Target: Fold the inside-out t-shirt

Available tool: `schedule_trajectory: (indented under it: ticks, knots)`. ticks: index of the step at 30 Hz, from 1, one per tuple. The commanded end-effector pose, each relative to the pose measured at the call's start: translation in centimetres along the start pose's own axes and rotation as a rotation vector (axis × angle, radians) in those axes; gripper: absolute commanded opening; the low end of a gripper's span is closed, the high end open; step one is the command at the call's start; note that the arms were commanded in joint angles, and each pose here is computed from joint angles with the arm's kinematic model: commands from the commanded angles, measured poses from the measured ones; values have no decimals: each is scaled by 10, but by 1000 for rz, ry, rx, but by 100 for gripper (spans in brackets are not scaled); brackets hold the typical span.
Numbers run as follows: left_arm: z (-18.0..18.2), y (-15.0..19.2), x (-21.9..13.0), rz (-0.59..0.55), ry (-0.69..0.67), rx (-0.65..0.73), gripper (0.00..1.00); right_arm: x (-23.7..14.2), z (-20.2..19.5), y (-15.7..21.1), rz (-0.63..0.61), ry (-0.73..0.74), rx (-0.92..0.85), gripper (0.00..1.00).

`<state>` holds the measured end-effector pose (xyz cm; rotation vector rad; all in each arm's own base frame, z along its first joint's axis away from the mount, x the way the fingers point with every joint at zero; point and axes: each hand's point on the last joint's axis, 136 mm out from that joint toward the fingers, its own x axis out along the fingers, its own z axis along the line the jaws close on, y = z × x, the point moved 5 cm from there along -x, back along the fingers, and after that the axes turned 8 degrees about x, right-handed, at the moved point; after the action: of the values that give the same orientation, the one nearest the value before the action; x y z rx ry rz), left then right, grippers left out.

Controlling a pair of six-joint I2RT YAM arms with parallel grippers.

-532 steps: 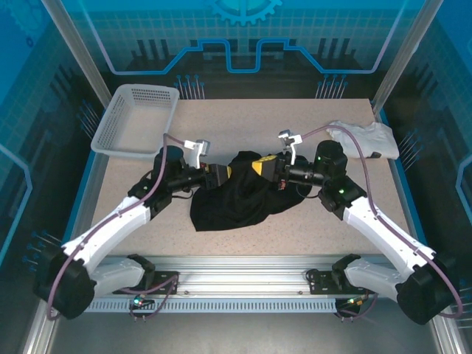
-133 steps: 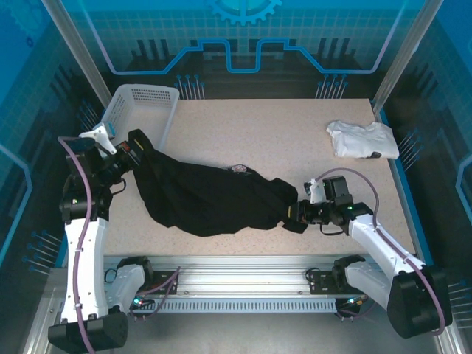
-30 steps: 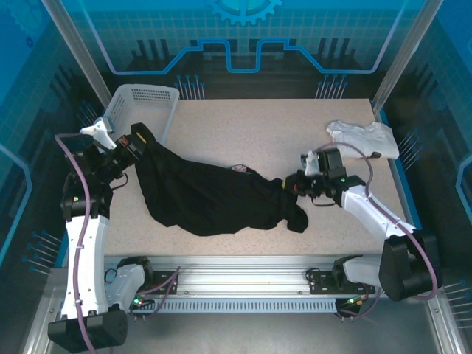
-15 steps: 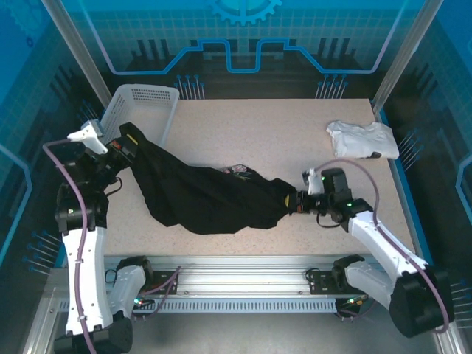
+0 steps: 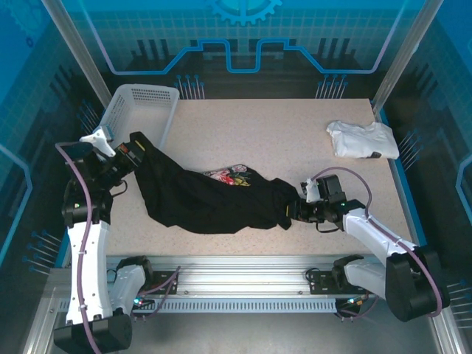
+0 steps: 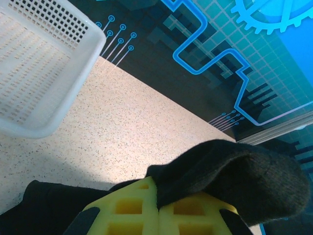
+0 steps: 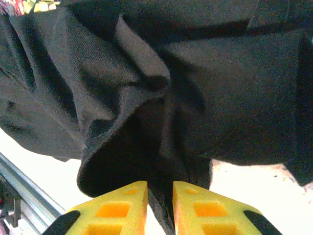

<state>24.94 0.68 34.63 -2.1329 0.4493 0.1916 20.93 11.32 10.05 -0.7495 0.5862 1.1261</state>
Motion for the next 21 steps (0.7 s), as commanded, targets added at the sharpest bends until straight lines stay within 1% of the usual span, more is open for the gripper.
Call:
schedule_trajectory:
  ticks: [1, 6, 8, 10, 12, 15, 21]
  knots:
    - [-2, -2, 3, -4, 36, 21, 0, -9, 7, -8, -53, 8, -78, 26]
    - [-2, -3, 4, -4, 42, 20, 0, -9, 12, 2, -84, 59, -179, 41]
    - [-2, -2, 5, -3, 44, 18, 0, -8, 10, 6, -97, 101, -202, 47]
    - [-1, -2, 6, -3, 46, 16, 0, -8, 7, 8, -98, 134, -203, 51]
    - [-2, -3, 6, -4, 51, 16, 0, -5, 4, 9, -91, 155, -197, 52]
    - [-1, -2, 7, -1, 52, 12, 0, 0, 4, 15, -67, 147, -193, 52]
    - [-1, -2, 8, 0, 54, 10, 0, 6, 7, 27, -51, 170, -256, 51]
